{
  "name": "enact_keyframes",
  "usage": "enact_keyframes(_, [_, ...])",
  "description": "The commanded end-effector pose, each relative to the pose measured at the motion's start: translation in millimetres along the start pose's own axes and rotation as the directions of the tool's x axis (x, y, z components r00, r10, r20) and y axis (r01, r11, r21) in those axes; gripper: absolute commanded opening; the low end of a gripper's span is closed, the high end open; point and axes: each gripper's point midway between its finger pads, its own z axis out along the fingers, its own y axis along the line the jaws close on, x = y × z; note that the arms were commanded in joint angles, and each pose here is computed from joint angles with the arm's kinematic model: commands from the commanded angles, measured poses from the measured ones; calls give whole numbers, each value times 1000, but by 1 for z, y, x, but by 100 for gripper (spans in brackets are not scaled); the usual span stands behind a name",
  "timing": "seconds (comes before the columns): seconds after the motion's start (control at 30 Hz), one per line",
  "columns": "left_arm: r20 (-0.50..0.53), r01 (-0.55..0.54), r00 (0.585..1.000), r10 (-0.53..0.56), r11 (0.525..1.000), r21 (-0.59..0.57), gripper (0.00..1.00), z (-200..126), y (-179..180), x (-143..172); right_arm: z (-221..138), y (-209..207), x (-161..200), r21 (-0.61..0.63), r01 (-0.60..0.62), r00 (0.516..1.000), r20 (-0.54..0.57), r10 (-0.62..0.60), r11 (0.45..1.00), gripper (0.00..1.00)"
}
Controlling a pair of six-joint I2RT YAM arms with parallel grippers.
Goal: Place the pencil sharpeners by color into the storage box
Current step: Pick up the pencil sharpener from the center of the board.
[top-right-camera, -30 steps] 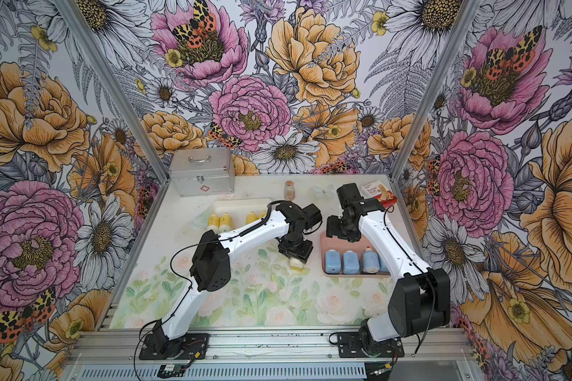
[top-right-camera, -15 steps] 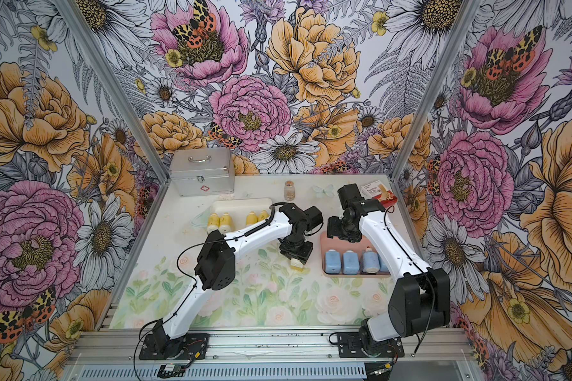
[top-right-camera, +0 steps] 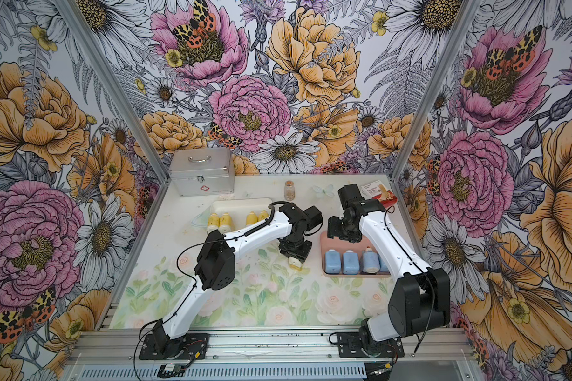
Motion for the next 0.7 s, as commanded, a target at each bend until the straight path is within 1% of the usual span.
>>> enact_keyframes(0.0, [63,29,998,-28,1000,-11,53,-19,10,-7,-6,2,-3,-16,13,1000,24,-13,1000,67])
enact_keyframes(0.37, [79,67,995,-63,997,-46,52,-34,32,6,-5,3,-3,-19,17,1000,24,-17,1000,67])
enact_keyframes(0.67, [127,123,985,-117,991,-45,52,-60,53,11,-6,4,-5,-25,17,1000,25,-17,1000,67])
